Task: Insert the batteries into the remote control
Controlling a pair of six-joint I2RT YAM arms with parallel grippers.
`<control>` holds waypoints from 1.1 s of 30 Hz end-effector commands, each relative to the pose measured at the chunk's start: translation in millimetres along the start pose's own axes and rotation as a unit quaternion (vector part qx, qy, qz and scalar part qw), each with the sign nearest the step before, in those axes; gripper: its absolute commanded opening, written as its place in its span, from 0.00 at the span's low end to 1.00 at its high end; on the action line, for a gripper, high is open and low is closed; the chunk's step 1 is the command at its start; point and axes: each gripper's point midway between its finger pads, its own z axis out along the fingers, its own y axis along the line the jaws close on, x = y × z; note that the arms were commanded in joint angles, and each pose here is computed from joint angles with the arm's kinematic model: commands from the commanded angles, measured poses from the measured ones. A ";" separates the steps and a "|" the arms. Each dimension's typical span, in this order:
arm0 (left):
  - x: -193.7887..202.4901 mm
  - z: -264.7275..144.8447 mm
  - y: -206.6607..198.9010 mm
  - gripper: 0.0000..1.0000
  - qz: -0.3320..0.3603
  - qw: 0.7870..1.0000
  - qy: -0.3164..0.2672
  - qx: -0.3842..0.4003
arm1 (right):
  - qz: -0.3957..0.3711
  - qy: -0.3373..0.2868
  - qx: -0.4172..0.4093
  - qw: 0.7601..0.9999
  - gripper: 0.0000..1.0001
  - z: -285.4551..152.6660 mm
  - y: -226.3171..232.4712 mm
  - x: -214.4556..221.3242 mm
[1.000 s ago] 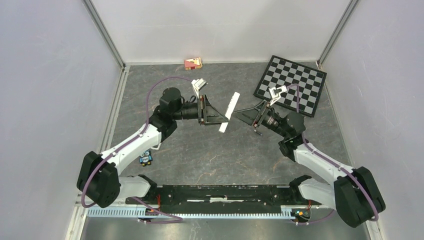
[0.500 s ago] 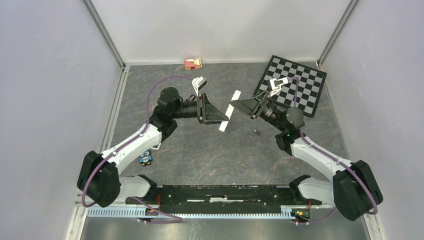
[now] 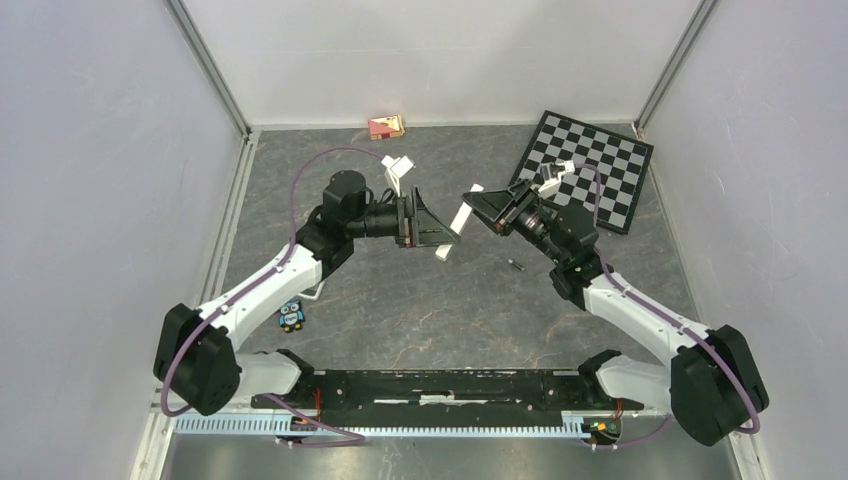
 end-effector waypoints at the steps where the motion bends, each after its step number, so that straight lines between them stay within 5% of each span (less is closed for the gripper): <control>1: -25.9 -17.1 25.0 0.99 0.149 0.979 -0.082 -0.115 | 0.040 -0.066 0.108 0.991 0.11 -4.3 -36.3 -17.6; 5: -40.6 -29.3 41.0 0.99 0.231 0.944 -0.169 -0.165 | 0.096 -0.083 0.183 0.975 0.06 -10.2 -67.4 -15.3; 12: -25.6 -12.5 70.0 0.92 0.297 0.913 -0.164 -0.228 | 0.162 -0.068 0.252 0.952 0.07 -6.1 -91.4 2.5; 18: -15.4 1.0 86.0 0.83 0.291 0.911 -0.150 -0.252 | 0.178 -0.062 0.265 0.945 0.07 -2.6 -95.3 6.9; 24: -6.2 12.2 92.3 0.60 0.275 0.918 -0.137 -0.251 | 0.184 -0.063 0.281 0.940 0.07 -6.1 -101.9 9.9; 27: -6.4 14.7 91.5 0.39 0.266 0.921 -0.143 -0.245 | 0.179 -0.062 0.284 0.940 0.08 -7.5 -104.0 10.8; 28: -5.7 16.2 90.1 0.29 0.267 0.923 -0.141 -0.240 | 0.176 -0.061 0.284 0.940 0.15 -8.0 -105.0 11.1; 30: -6.3 18.3 87.8 0.07 0.266 0.925 -0.132 -0.238 | 0.149 -0.060 0.277 0.947 0.52 -7.8 -105.1 9.5; 33: -1.6 23.7 87.7 0.02 0.258 0.934 -0.092 -0.229 | 0.040 -0.040 0.277 0.959 0.97 -10.1 -107.2 4.2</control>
